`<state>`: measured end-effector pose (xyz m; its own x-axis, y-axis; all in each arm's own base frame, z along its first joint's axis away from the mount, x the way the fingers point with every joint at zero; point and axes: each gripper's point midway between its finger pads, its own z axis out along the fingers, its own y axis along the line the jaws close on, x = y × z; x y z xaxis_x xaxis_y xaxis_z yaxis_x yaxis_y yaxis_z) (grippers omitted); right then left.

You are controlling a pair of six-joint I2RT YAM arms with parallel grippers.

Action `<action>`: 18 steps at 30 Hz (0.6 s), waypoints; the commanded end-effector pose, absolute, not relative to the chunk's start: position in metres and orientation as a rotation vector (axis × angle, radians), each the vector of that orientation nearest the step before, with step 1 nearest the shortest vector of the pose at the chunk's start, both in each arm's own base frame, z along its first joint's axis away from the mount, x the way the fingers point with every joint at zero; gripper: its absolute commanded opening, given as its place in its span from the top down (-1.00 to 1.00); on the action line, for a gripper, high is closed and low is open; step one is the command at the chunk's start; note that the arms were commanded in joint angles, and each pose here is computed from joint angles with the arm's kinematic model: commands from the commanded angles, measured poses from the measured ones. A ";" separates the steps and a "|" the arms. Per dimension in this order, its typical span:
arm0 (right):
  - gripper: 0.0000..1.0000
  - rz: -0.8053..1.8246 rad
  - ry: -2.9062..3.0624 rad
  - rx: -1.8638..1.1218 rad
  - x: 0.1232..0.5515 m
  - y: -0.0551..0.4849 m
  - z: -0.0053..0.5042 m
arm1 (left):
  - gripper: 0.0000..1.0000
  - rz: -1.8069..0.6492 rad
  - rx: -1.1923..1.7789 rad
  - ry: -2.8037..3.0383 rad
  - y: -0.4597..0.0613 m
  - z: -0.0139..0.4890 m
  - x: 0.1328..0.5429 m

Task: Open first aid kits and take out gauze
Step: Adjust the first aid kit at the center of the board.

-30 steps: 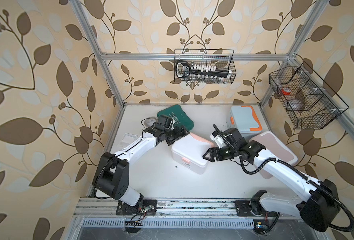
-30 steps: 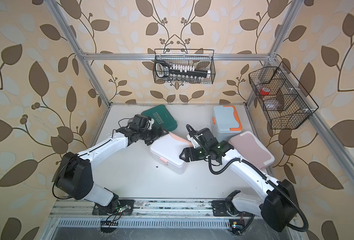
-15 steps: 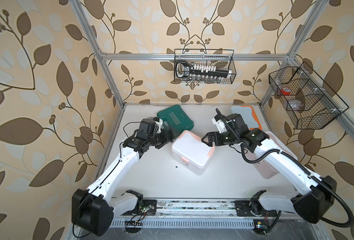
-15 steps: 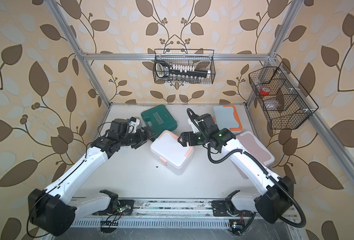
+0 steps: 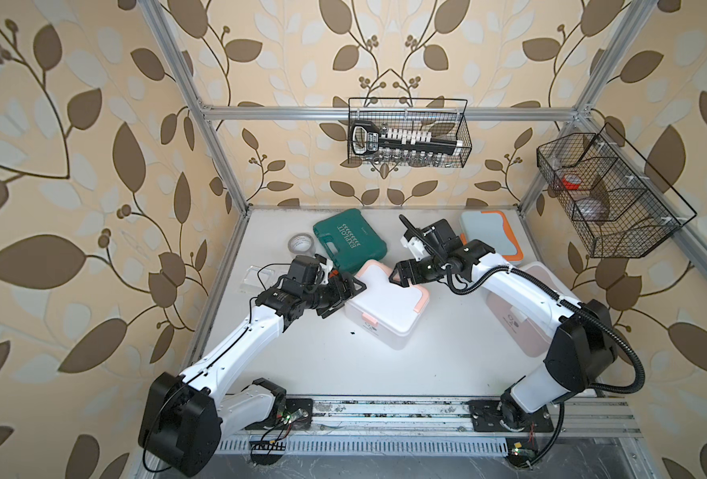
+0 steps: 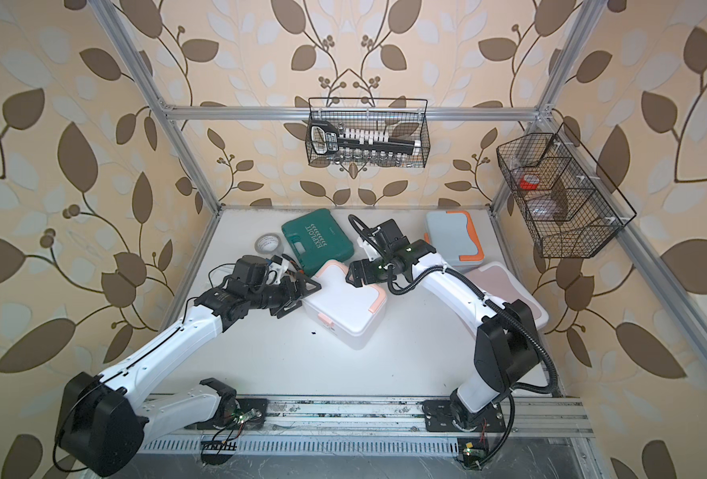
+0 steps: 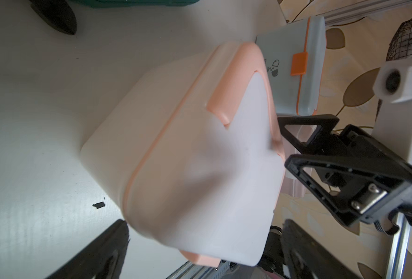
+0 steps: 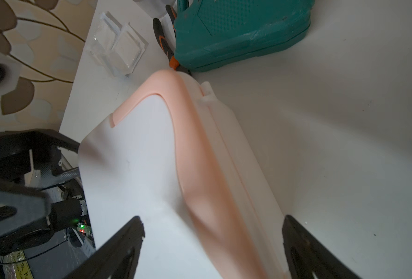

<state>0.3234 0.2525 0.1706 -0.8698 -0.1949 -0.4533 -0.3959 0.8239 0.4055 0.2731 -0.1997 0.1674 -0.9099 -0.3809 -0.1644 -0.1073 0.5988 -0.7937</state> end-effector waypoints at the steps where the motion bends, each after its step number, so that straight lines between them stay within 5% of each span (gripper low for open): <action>1: -0.71 0.736 2.628 -0.489 0.292 0.249 0.171 | -0.98 -1.314 -0.304 2.414 -0.219 0.190 0.296; 11: -0.71 0.705 2.621 -0.376 0.258 0.220 0.176 | -0.98 -1.428 -0.151 2.437 -0.282 0.190 0.340; 18: -0.80 0.572 2.555 -0.299 0.270 0.201 0.205 | -0.98 -1.429 -0.158 2.418 -0.272 0.195 0.341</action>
